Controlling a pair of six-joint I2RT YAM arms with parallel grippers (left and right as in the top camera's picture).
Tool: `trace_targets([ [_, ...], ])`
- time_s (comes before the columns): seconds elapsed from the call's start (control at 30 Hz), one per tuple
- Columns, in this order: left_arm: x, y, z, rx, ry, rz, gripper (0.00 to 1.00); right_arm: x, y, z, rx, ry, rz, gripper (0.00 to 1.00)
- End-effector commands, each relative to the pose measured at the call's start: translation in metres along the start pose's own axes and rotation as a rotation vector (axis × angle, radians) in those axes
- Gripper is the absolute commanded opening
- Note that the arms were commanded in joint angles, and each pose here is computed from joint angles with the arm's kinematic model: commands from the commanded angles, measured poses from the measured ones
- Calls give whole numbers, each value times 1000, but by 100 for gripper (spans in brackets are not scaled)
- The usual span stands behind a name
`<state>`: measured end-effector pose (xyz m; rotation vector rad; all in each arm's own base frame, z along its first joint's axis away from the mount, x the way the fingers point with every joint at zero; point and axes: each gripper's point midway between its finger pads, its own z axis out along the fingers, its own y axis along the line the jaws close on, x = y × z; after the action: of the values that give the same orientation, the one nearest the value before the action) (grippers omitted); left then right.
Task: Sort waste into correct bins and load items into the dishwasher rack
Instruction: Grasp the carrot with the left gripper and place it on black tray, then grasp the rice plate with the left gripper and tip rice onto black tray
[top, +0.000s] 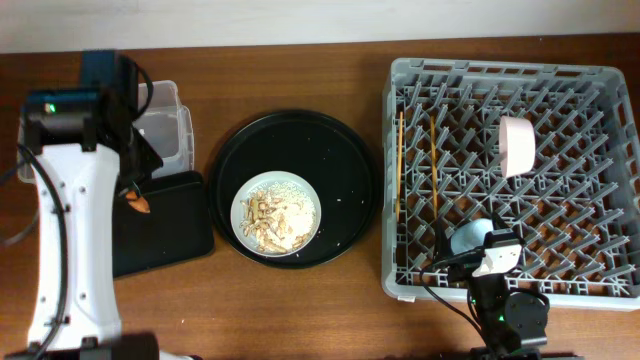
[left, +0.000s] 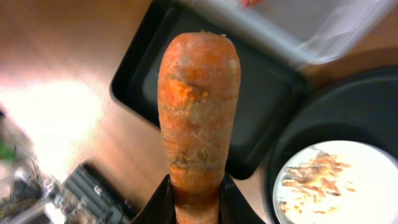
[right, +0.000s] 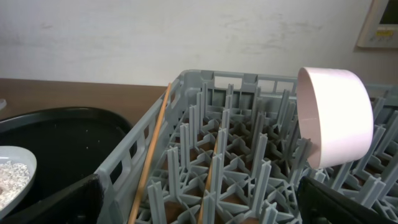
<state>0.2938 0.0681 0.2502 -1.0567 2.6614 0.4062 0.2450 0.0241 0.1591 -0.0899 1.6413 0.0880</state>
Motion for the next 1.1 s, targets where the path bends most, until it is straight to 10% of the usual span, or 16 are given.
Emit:
trace_targets([
  [0.0, 37, 25, 73, -172, 86, -156, 1, 2, 0, 0, -1, 1, 1, 98],
  [0.1, 69, 25, 163, -67, 240, -382, 1, 2, -1, 0, 0, 1, 1, 98],
  [0.23, 53, 23, 177, 19, 223, -479, 87, 2, 0, 0, -1, 1, 1, 98],
  [0.4, 26, -84, 98, 426, 82, 103, 87, 2, 0, 0, -1, 1, 1, 98],
  [0.43, 56, -144, 71, 527, -31, 489, 84, 2, -1, 0, 0, 1, 1, 98],
  [0.57, 173, -235, 49, 523, -167, 1067, 71, 2, 0, 0, -1, 1, 1, 98],
  [0.7, 251, -251, 89, 413, -81, 1284, 56, 2, 0, 0, -1, 1, 1, 98],
  [0.77, 266, -250, 103, 381, -48, 1325, 30, 2, 0, 0, -1, 1, 1, 98],
  [1.07, 260, -258, 121, 283, -100, 1342, 1, 2, 0, 0, -1, 1, 1, 98],
])
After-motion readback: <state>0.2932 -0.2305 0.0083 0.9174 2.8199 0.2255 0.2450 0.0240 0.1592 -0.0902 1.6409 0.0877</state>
